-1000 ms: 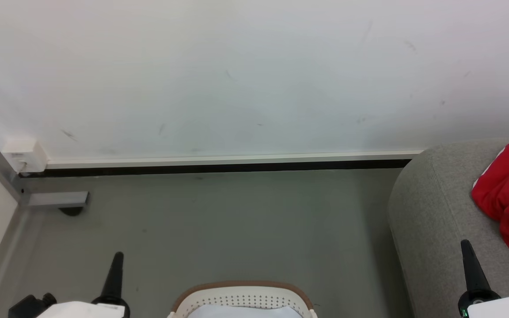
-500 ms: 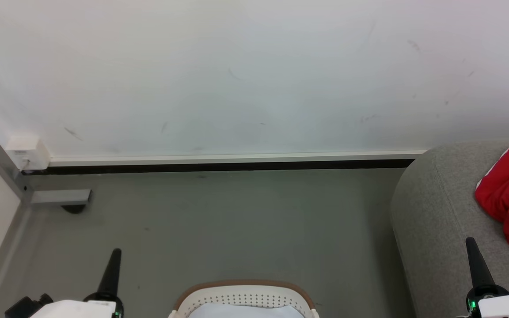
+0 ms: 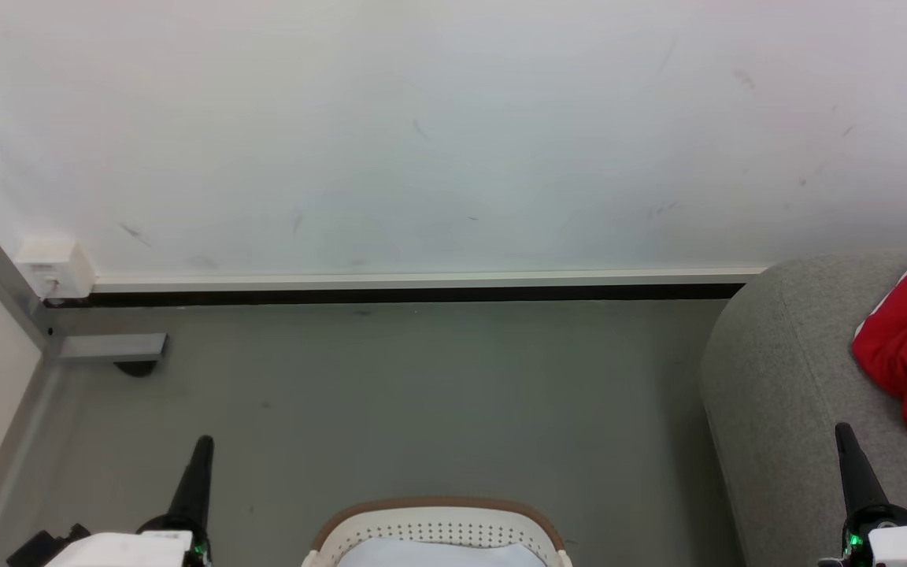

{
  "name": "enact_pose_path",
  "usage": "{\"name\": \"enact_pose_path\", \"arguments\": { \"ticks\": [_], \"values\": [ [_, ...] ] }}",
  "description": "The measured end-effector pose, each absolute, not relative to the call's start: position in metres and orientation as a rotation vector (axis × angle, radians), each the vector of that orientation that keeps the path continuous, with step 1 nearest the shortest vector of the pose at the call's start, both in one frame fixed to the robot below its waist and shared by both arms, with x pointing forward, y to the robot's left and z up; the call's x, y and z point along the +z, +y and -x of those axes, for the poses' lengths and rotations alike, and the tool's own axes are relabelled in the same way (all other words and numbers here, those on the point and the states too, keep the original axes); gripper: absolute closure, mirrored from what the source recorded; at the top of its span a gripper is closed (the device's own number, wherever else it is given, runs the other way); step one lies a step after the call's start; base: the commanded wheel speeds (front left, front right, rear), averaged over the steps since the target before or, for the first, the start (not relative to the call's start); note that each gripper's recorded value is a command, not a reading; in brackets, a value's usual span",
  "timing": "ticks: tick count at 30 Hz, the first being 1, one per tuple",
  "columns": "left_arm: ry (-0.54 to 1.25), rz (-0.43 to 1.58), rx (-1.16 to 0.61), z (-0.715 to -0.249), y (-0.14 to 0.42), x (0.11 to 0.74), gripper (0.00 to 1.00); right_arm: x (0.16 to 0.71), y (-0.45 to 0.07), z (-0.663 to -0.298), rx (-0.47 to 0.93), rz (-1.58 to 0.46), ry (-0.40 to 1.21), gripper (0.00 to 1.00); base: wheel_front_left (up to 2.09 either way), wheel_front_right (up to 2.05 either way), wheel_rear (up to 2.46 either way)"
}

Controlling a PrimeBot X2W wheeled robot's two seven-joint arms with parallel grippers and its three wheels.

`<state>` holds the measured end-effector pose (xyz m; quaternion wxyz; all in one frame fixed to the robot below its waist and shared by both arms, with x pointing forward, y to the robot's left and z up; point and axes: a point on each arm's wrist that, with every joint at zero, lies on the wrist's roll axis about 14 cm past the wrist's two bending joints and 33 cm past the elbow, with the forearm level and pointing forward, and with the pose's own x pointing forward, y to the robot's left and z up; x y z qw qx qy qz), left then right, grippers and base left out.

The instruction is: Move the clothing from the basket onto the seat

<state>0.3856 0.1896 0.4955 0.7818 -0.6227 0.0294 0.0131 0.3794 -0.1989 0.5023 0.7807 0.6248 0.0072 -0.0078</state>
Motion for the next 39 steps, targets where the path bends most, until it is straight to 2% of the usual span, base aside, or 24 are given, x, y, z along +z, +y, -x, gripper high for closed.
{"name": "enact_pose_path", "arguments": {
  "ticks": [39],
  "values": [
    [0.007, 1.569, 0.007, -0.3877, 0.2, 0.5044, 1.0, 0.5046, -0.2003, -0.3873, -0.007, -1.574, 0.005, 1.0, 0.0, 0.0, 0.0]
  ]
}}
